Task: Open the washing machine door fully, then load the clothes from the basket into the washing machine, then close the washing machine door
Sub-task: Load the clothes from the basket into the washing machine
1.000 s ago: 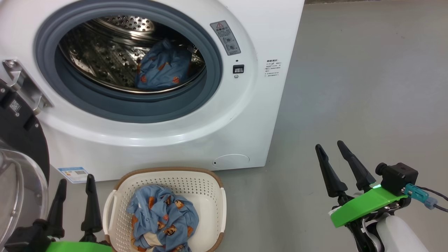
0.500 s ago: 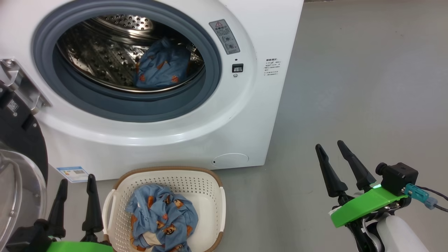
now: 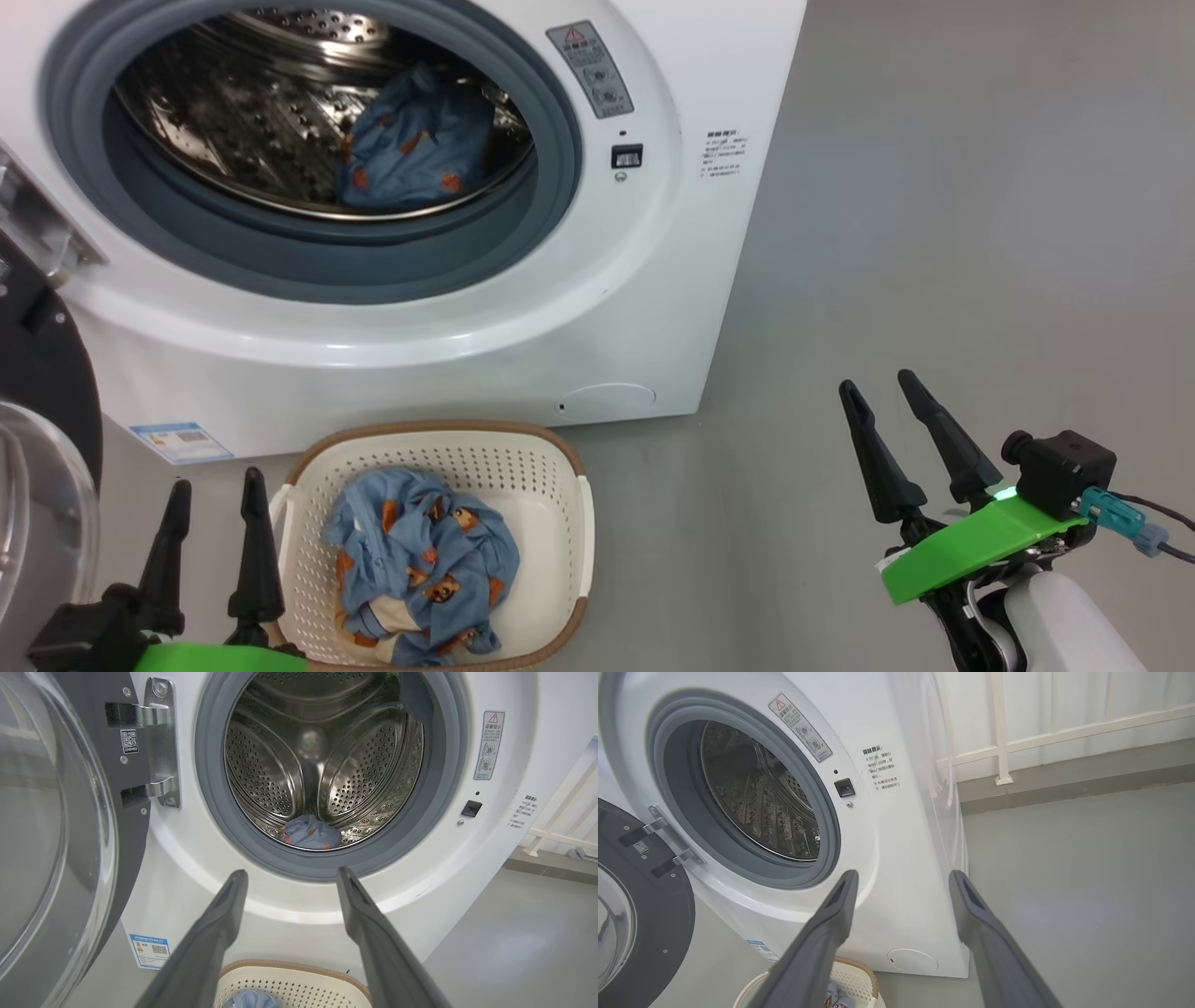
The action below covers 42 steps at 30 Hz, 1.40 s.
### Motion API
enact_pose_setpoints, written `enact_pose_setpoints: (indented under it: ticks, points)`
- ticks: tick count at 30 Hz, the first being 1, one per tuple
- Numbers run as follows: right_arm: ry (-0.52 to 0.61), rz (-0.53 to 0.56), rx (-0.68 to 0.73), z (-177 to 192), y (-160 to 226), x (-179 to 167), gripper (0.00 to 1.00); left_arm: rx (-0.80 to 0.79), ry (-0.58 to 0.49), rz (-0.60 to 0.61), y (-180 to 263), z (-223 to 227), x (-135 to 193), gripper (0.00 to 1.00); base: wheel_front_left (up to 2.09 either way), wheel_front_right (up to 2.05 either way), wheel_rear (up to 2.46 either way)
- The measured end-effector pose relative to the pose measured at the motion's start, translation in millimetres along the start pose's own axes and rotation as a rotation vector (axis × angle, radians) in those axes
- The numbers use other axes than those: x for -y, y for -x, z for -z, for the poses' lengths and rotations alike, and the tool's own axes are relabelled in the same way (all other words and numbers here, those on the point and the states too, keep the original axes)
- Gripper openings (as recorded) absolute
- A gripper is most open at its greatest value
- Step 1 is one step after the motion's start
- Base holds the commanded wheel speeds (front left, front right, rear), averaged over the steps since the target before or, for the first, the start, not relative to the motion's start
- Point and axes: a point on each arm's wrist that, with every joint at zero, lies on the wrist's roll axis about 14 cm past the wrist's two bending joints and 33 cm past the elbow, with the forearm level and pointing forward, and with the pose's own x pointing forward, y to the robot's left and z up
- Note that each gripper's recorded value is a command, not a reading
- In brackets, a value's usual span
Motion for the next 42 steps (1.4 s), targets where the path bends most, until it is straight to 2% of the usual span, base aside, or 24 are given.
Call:
enact_pose_setpoints:
  ticks: [18, 42]
  points:
    - [-0.006, 0.05, -0.049, 25.8, -26.8, 24.0, 1.0, -0.157, 0.011, 0.022, -43.6, 65.7, 2.3, 1.0, 0.0, 0.0, 0.0]
    - [0.004, 0.098, -0.132, 82.5, -69.2, 56.0, 1.0, -0.607, 0.022, -0.037, -75.6, 235.2, -37.5, 1.0, 0.0, 0.0, 0.0]
